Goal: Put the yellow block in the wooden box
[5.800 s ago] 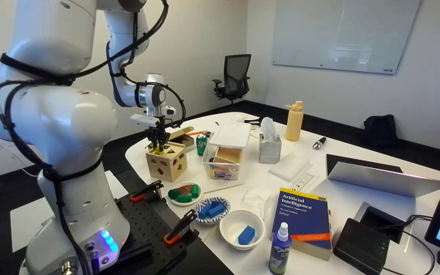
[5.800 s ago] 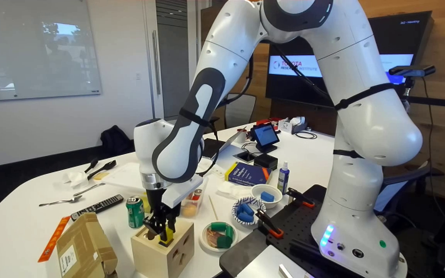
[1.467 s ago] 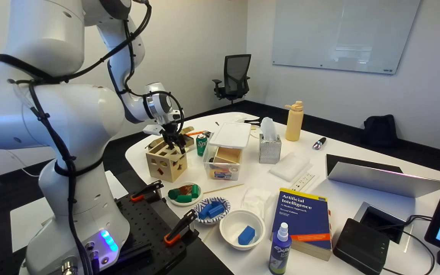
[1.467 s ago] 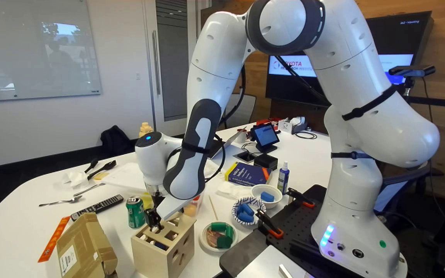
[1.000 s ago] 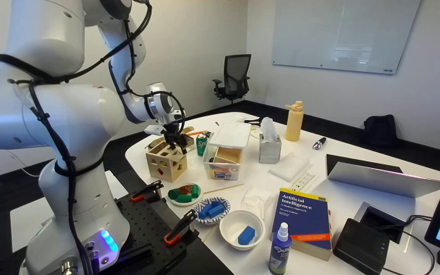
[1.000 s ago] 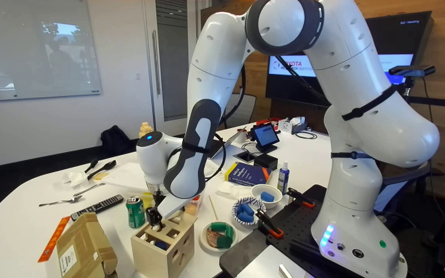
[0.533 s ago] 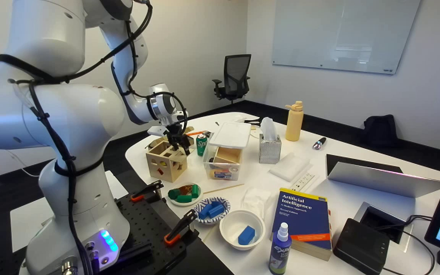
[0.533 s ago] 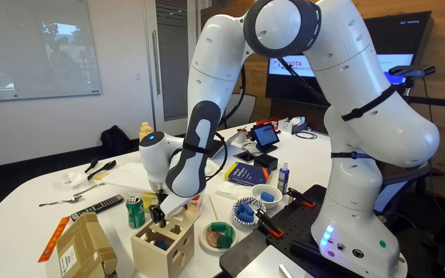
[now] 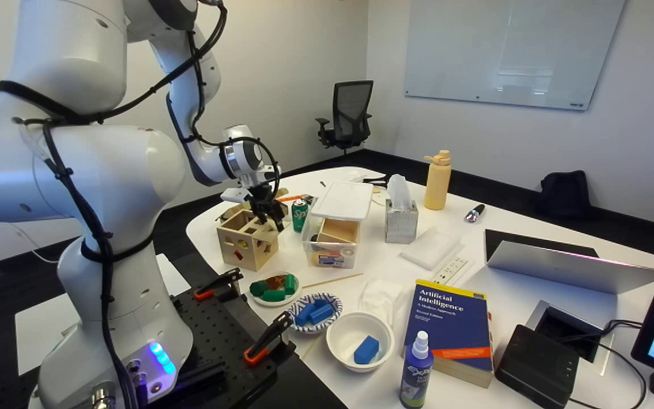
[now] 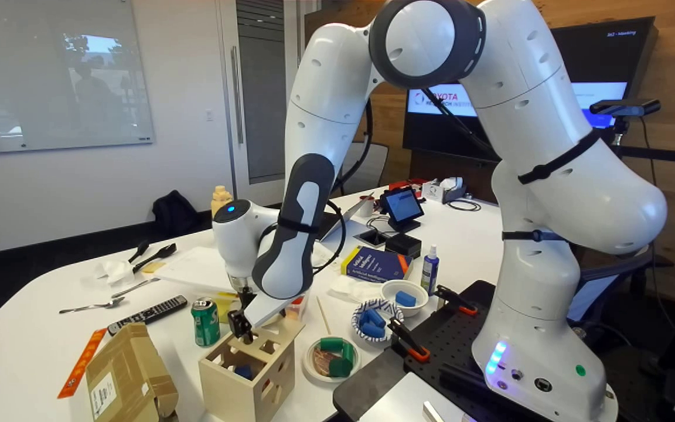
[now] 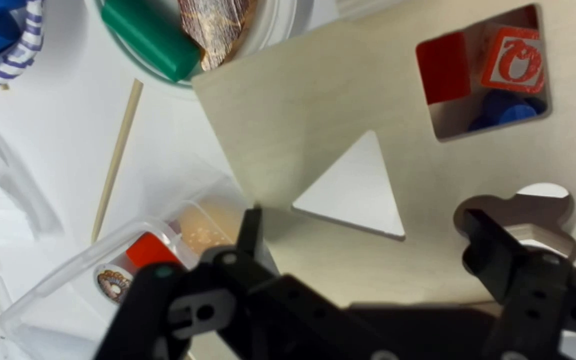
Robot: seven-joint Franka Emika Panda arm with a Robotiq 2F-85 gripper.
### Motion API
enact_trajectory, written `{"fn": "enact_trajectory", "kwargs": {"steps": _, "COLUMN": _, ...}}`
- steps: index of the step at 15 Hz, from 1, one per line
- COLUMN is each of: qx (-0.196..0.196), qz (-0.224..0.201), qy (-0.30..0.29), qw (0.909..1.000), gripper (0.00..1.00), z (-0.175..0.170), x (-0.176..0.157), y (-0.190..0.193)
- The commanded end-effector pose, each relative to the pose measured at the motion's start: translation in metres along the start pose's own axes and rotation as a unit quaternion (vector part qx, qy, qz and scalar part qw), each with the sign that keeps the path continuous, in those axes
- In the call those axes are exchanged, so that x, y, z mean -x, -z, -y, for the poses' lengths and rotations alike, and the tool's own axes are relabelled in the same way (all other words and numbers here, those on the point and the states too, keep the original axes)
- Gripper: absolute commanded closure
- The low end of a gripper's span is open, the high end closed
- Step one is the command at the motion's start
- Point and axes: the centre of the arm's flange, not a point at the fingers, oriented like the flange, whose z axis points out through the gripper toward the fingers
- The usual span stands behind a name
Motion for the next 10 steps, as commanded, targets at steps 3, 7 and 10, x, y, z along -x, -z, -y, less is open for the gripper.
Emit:
{"fn": "enact_trajectory", "kwargs": {"steps": 3, "qx": -0.009, "qz": -0.007, "qy": -0.010, "qw": 0.9999, "gripper": 0.00, "z": -0.004, "x": 0.000, "y": 0.015}}
{"fn": "enact_trajectory", "kwargs": {"steps": 7, "qx": -0.015, "qz": 0.001, "qy": -0.012, "qw": 0.9998, "gripper": 0.00, "z": -0.006, "x": 0.000, "y": 0.020}}
{"fn": "enact_trajectory", "kwargs": {"steps": 10, "qx": -0.021, "qz": 0.008, "qy": -0.016, "qw": 0.9996, "gripper": 0.00, "z": -0.008, "x": -0.002, "y": 0.026}}
